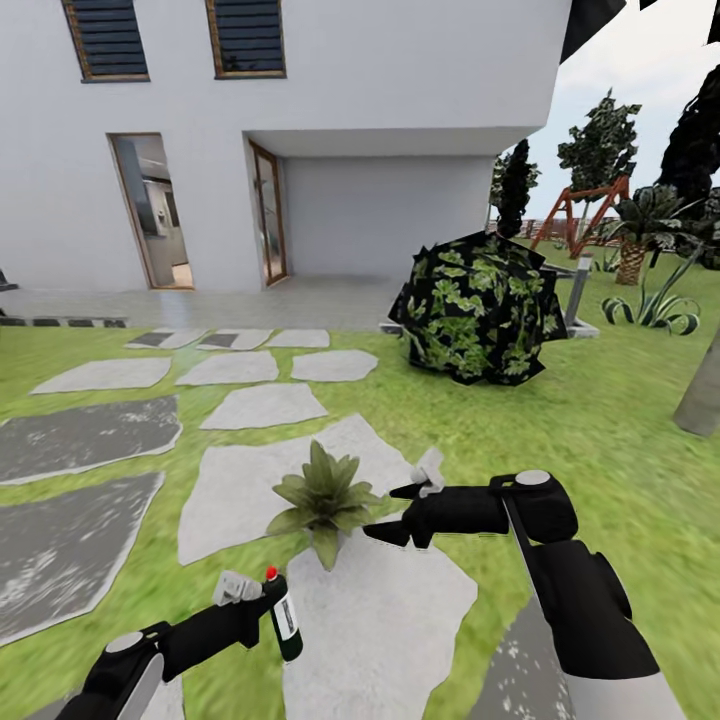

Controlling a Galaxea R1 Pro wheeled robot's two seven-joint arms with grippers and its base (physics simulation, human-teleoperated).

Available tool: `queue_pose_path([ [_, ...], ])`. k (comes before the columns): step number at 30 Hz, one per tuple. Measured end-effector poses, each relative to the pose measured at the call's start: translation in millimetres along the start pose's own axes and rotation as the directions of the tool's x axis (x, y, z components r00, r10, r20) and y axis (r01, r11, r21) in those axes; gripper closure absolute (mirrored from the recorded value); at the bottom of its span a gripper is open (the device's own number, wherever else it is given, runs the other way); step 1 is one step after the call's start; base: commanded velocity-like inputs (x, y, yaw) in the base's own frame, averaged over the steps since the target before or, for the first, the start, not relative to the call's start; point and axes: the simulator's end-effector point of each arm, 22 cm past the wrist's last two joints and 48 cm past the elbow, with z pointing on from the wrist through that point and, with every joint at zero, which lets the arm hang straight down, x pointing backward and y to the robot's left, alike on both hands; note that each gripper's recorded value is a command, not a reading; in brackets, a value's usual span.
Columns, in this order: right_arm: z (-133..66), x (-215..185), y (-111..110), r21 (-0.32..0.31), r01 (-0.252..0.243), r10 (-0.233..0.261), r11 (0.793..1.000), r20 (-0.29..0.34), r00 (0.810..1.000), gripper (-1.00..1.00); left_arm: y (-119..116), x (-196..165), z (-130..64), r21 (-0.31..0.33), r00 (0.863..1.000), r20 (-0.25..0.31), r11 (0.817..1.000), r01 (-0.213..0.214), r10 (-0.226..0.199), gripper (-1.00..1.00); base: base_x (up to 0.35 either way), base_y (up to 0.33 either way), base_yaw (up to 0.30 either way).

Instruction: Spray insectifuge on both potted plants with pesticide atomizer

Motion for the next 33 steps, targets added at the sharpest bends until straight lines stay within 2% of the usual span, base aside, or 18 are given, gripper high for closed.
queue_pose_path([
  [12, 1.7, 0, 2, -0.009, -0.005, 0.005, 1.000, 0.003, 1.000, -1.00, 1, 7, 2.3, -0.001, 1.000, -0.011, 1.000, 0.014, -0.014, 1.00, 0.340, 0.004, 0.002],
  [21, 3.6, 2, 1, -0.007, -0.007, 0.007, 1.000, -0.006, 1.000, -1.00, -9, 6, 9.2, 0.015, 1.000, -0.007, 1.000, 0.017, -0.017, 1.00, 0.325, 0.123, 0.000],
  [26, 4.3, 3, 1, -0.007, -0.008, 0.008, 1.000, -0.008, 1.000, -1.00, -11, 2, 10.5, 0.020, 1.000, 0.011, 1.000, 0.021, -0.021, 1.00, 0.124, 0.064, 0.000],
  [30, 7.5, 5, 3, -0.016, -0.025, 0.024, 1.000, -0.017, 1.000, -1.00, -23, -3, 16.0, 0.046, 0.999, 0.028, 0.999, 0.023, -0.025, 1.00, 0.017, 0.009, 0.000],
  [33, 18.7, 21, 3, -0.031, -0.090, 0.088, 0.995, -0.062, 0.994, -1.00, -44, -20, 20.2, 0.084, 0.998, 0.063, 0.996, 0.004, -0.010, 1.00, 0.004, 0.002, 0.000],
])
